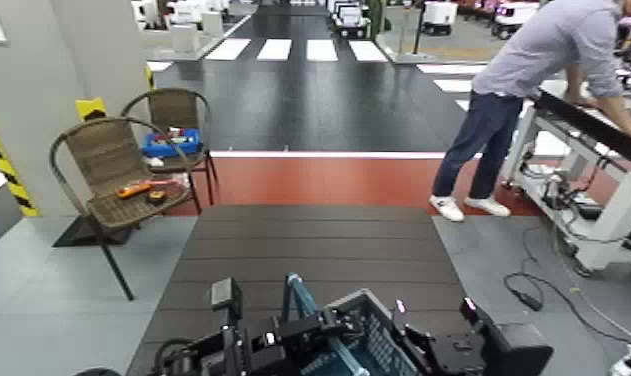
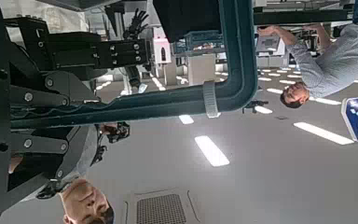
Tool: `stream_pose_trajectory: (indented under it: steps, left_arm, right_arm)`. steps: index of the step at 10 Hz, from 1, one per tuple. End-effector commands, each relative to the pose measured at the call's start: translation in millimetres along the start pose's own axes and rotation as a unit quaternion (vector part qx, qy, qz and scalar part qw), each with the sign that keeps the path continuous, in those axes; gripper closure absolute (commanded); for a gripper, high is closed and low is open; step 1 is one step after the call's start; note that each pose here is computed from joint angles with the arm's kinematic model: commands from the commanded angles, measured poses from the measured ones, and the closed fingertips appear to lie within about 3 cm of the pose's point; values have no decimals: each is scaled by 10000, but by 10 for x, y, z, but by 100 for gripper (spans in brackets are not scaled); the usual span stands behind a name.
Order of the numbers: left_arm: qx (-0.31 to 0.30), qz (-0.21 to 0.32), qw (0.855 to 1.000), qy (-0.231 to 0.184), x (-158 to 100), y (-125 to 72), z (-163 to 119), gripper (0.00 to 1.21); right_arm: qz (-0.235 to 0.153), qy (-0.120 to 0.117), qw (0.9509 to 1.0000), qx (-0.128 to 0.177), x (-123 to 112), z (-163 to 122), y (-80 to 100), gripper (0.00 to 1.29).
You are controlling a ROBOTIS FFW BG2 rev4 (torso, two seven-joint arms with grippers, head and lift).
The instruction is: Place the crate on the table.
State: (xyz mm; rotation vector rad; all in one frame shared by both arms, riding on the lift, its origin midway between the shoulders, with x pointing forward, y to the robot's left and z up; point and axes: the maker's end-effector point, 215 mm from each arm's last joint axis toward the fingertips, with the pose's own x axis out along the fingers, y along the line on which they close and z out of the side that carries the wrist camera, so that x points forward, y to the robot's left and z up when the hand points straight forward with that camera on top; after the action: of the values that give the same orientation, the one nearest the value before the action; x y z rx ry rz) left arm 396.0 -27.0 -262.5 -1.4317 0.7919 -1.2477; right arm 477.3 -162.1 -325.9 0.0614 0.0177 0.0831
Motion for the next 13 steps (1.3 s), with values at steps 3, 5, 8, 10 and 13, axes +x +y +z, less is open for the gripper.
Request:
stream_pose_trajectory:
  steps: [3,5,8,10,13]
  left_arm:
    - [248,96,9992,313,107,87,97,118]
    - [349,124,9982,478,155,165,155,118]
    - [600,208,9961,619,250,260,354,118]
    - [775,244,9938,757,344,361,451,118]
    - [1017,259,9912,804,433,408,651,118]
  right_arm:
    - [2,13,10000,31,7,-22,6,14]
    - [15,25,10000,48,10,-34,21,14]
    - [36,20,10000,89,25,-39,43,14]
    - [68,14,9999,112,35,-32,76,14]
    - [84,-6,9998,155,46,-27,87,14]
